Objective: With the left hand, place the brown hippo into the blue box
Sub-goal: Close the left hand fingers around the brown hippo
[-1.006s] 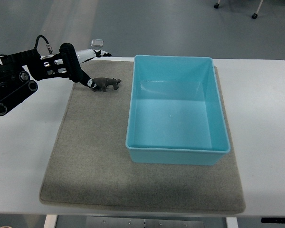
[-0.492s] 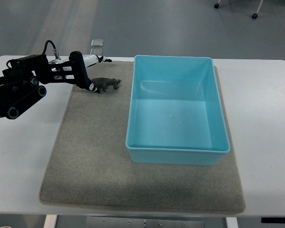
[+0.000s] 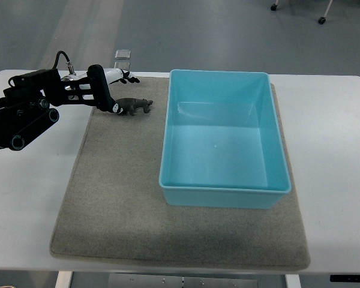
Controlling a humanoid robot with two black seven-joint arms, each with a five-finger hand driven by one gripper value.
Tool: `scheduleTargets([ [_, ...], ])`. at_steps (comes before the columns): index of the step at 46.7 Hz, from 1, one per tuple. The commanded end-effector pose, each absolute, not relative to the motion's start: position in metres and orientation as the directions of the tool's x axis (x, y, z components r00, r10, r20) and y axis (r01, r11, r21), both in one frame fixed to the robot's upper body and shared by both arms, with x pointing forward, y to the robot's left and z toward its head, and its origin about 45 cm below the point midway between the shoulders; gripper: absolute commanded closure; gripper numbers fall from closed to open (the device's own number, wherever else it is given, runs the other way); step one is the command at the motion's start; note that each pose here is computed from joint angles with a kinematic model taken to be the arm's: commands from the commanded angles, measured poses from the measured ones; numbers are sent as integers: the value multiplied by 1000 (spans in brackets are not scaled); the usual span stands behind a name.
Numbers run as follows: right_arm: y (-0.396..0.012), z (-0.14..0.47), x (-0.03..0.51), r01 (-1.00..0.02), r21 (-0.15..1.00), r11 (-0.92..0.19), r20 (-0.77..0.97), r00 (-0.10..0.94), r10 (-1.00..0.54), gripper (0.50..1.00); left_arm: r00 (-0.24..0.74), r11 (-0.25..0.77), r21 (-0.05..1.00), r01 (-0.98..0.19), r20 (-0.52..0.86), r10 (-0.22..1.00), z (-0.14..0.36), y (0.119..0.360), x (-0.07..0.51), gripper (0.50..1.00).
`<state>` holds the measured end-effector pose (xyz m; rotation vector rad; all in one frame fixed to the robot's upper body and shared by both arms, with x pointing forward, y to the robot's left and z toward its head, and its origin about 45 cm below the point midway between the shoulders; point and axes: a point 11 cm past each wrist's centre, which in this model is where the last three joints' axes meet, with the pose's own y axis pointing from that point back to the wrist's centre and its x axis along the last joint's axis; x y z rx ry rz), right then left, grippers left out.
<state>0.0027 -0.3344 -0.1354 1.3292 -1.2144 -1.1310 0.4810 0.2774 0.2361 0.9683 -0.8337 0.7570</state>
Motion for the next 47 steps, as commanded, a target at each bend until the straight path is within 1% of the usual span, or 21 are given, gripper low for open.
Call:
scheduleTargets([
  [1, -334, -135, 3, -93, 995, -29, -23, 70, -997, 564, 473, 373, 389, -843, 865, 168, 235, 277, 481, 656],
  [5, -334, -135, 3, -93, 995, -29, -23, 70, -997, 564, 475, 373, 391, -841, 864, 166, 234, 277, 480, 673],
  [12, -334, -135, 3, -93, 995, -29, -23, 70, -997, 564, 474, 380, 386, -840, 864, 169, 233, 271, 481, 688],
  [15, -334, -135, 3, -93, 995, -29, -23, 70, -997, 564, 473, 374, 388, -842, 864, 171, 232, 272, 481, 716],
  [23, -334, -135, 3, -93, 995, -29, -23, 70, -997, 564, 474, 375, 388, -842, 863, 171, 231, 271, 481, 750],
  [47, -334, -135, 3, -93, 995, -29, -23, 70, -997, 564, 487, 374, 406, -834, 860, 152, 225, 272, 479, 750],
])
